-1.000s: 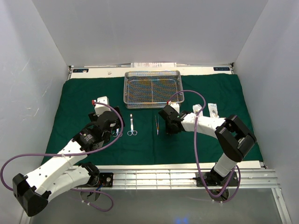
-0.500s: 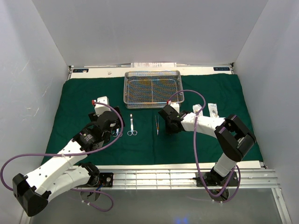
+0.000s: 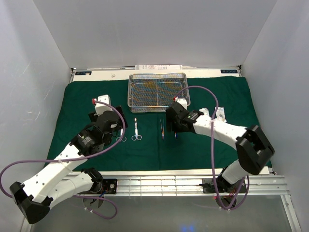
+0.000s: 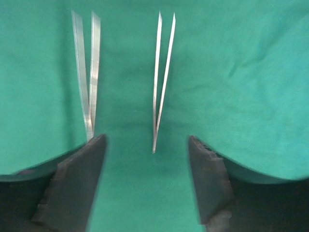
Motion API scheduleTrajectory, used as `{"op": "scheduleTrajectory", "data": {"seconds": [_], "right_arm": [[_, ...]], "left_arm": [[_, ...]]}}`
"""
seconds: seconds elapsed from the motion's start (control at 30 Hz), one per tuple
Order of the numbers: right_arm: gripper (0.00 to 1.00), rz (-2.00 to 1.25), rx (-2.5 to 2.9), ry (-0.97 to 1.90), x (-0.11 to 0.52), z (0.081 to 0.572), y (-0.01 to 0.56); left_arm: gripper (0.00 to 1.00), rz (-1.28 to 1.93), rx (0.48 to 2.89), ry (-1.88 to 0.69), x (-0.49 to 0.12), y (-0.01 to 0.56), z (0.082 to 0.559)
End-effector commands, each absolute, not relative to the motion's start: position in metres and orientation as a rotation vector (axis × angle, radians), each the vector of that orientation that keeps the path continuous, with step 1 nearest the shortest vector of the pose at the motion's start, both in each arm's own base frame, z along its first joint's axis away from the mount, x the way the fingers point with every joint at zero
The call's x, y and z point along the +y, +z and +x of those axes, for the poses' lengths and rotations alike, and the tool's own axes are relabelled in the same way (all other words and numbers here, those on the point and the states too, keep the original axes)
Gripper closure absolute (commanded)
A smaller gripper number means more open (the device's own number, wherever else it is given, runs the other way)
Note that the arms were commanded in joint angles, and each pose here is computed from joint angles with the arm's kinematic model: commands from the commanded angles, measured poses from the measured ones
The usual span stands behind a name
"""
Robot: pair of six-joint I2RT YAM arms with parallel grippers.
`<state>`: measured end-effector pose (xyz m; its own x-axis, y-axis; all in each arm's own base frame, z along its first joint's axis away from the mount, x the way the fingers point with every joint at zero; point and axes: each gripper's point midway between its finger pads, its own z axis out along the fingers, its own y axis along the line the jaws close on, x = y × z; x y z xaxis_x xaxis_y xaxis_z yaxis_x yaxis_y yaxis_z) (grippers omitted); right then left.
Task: Open and lay out the surgical kit
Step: Adjust the medical item in the surgical kit, then reset both arms
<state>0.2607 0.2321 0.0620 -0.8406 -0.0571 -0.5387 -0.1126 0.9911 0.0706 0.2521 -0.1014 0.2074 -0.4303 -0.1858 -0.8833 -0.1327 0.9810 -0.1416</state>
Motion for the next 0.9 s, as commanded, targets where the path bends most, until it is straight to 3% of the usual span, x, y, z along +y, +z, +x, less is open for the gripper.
{"op": "scheduleTrajectory", "data": {"seconds": [0.0,0.03,0.23,0.3,0.37,0.53,0.73,0.87], "right_arm": [[0.23,-0.114,2.399,0.184,0.231,0.282,0.131],[0.15,-0.103,2.381,0.187,0.225,0.286,0.139],[0.02,-0.039,2.227,0.135,0.169,0.296,0.212],[0.02,-0.003,2.139,0.092,0.140,0.300,0.248],[0.10,0.019,2.055,0.064,0.118,0.298,0.279],[0.10,0.023,1.862,-0.110,0.062,0.288,0.356],[0.10,0.106,1.631,-0.267,-0.001,0.241,0.444],[0.10,0.139,1.572,-0.364,-0.031,0.216,0.465]], "left_arm": [[0.02,-0.257,1.919,-0.074,-0.092,0.263,0.256],[0.02,-0.264,1.898,-0.064,-0.088,0.273,0.255],[0.02,-0.267,1.732,-0.044,-0.065,0.356,0.251],[0.02,-0.281,1.689,-0.020,-0.055,0.376,0.248],[0.02,-0.281,1.632,-0.001,-0.043,0.404,0.242],[0.02,-0.298,1.521,0.025,-0.019,0.454,0.228],[0.02,-0.331,1.423,0.027,0.012,0.497,0.201],[0.02,-0.355,1.370,0.020,0.029,0.515,0.186]]}}
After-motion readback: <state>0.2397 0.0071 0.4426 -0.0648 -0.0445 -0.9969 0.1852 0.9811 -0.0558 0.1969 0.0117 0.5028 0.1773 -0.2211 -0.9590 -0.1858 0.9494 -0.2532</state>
